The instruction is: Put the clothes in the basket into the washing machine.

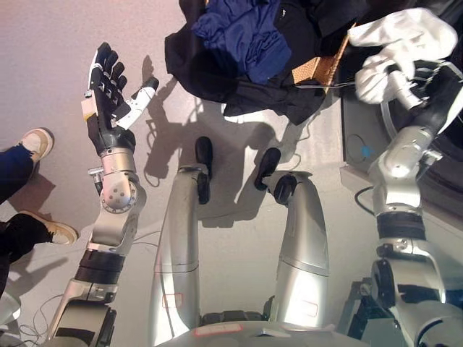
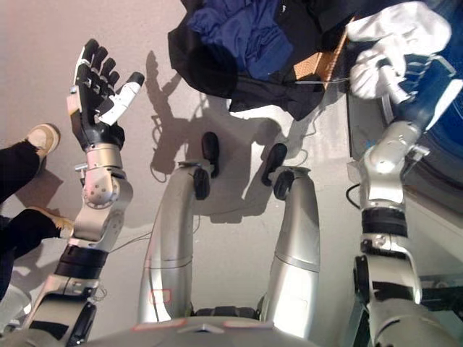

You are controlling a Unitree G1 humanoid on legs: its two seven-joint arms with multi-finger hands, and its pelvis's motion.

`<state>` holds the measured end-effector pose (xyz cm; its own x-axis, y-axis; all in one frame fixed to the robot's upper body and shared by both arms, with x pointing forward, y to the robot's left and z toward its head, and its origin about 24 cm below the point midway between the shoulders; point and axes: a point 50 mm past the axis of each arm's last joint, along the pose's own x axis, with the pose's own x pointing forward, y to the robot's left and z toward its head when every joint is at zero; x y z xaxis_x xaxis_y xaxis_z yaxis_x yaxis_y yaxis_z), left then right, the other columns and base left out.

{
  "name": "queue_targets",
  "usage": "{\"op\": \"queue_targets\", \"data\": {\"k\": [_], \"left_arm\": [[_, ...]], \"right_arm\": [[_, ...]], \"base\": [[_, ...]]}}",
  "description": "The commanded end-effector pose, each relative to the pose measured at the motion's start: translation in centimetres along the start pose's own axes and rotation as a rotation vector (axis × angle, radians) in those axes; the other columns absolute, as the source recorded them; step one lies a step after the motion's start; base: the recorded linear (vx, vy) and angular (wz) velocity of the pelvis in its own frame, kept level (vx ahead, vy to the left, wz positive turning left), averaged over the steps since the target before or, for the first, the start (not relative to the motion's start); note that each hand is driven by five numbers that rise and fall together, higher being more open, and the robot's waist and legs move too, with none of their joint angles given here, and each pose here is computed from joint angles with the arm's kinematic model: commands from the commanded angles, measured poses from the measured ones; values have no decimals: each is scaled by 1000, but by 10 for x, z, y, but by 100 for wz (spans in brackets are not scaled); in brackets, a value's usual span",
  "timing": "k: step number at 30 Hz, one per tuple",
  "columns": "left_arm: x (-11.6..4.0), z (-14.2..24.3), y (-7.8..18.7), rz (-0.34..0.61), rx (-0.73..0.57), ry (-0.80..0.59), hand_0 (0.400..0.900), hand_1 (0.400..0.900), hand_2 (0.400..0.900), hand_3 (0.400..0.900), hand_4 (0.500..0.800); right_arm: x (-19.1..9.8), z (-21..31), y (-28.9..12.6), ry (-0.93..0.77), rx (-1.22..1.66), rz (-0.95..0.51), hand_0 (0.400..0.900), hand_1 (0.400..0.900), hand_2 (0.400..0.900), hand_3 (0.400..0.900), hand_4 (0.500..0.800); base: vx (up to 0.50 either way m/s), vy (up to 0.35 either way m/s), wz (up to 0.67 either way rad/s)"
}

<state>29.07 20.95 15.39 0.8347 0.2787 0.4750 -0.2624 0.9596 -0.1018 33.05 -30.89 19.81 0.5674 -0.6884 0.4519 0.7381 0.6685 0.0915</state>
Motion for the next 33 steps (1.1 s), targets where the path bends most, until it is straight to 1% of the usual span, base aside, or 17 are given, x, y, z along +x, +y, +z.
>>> {"op": "queue_targets", "data": {"k": [1, 2, 3, 8, 13, 18, 19, 21, 26, 28, 30, 31, 32, 33], "left_arm": [[-13, 3, -3, -4, -5, -76, 900, 900, 900, 900, 800], [-12, 3, -3, -4, -9, -77, 900, 900, 900, 900, 800], [-12, 4, -4, -13, -7, -81, 900, 900, 900, 900, 800], [-13, 6, -5, -25, -6, -88, 900, 900, 900, 900, 800], [-14, 5, -8, -46, 7, -84, 900, 900, 900, 900, 800], [-16, 5, -10, -78, 12, -83, 900, 900, 900, 900, 800], [-16, 5, -11, -79, 9, -83, 900, 900, 900, 900, 800], [-16, 6, -11, -88, 8, -89, 900, 900, 900, 900, 800], [-17, 4, -11, -99, 17, -83, 900, 900, 900, 900, 800], [-17, 5, -12, -110, 13, -84, 900, 900, 900, 900, 800], [-18, 5, -16, -138, 8, -81, 900, 900, 900, 900, 800], [-18, 5, -16, -145, 7, -79, 900, 900, 900, 900, 800], [-18, 5, -15, -147, 7, -78, 900, 900, 900, 900, 800], [-19, 5, -16, -152, 1, -76, 900, 900, 900, 900, 800]], "right_arm": [[27, 15, -48, -106, -18, -238, 400, 400, 400, 400, 500], [29, 16, -48, -109, -18, -241, 400, 400, 400, 400, 500], [37, 18, -55, -97, -25, -310, 400, 400, 400, 400, 500], [54, 35, -74, -130, -40, -430, 400, 400, 400, 400, 500], [63, 43, -91, -143, -123, -508, 400, 400, 400, 400, 500], [72, 44, -113, -127, -253, -604, 400, 400, 400, 400, 500], [73, 45, -114, -128, -253, -606, 400, 400, 400, 400, 500], [75, 43, -128, -100, -300, -660, 400, 400, 400, 400, 500], [74, 34, -145, -49, -407, -695, 400, 400, 400, 400, 500], [75, 28, -146, -14, -446, -659, 400, 400, 400, 400, 500], [75, 16, -149, 69, -491, -615, 400, 400, 400, 400, 500], [77, 16, -147, 82, -486, -593, 584, 584, 584, 584, 611], [77, 13, -146, 101, -503, -570, 900, 900, 900, 900, 800], [78, 13, -144, 112, -509, -552, 900, 900, 900, 900, 800]], "base": [[0, 0, 0], [0, 0, 0], [0, 0, 0], [0, 0, 0], [4, 0, -1], [0, 0, 0], [34, -11, 0], [38, -8, -1], [0, 0, 0], [0, 0, 0], [0, 0, 0], [0, 0, 0], [-1, 19, -6], [2, 21, -8]]}}
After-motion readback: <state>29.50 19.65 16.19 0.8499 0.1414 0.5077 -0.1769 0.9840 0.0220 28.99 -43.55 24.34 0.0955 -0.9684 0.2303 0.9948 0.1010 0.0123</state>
